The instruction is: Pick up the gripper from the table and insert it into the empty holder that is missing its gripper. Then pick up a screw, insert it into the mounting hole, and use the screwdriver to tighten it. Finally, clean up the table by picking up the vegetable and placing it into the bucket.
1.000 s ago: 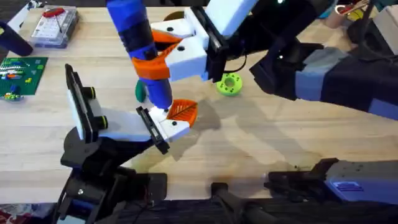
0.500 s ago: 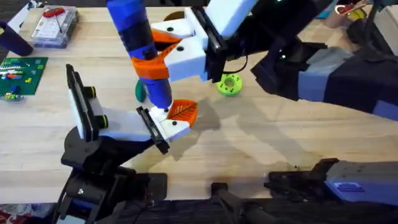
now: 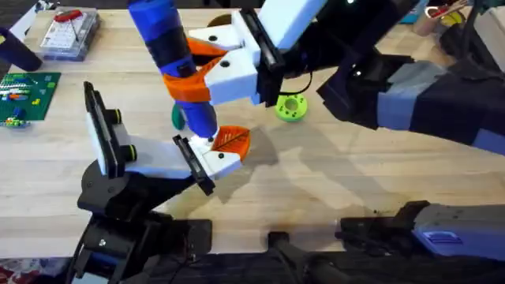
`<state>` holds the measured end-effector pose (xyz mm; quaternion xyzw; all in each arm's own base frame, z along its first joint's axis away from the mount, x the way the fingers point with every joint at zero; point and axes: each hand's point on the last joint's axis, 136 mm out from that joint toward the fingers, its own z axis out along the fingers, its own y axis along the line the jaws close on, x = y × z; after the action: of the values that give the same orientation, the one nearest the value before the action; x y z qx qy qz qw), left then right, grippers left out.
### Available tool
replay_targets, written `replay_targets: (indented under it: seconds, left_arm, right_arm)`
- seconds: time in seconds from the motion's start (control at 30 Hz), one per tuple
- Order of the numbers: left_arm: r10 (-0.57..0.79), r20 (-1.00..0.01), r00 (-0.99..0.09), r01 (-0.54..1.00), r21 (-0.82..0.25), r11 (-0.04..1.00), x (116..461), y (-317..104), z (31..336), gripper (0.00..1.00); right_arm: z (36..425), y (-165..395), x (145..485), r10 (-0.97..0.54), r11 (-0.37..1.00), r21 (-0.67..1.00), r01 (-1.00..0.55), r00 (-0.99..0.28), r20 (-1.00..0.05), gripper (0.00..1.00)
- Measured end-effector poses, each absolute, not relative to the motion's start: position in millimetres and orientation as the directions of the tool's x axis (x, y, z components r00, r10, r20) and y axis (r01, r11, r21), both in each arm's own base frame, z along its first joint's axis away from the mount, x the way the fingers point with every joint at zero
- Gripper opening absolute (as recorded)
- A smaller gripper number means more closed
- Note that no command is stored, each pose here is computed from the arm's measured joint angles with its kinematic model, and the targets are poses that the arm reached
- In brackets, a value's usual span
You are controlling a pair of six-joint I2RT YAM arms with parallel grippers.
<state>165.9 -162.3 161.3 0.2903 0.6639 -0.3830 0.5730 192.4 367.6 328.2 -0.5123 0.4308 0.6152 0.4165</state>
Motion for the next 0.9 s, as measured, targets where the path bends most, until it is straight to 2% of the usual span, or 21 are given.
replay_targets:
  seconds: [0.9]
  left_arm:
    - [-0.055,-0.983,-0.177,0.824,-0.179,0.538,165.8,-162.3,161.3,0.017]
  right_arm:
    - [327.5,375.4,191.0,0.07,-0.262,0.117,-0.958,-0.14,-0.988,0.086]
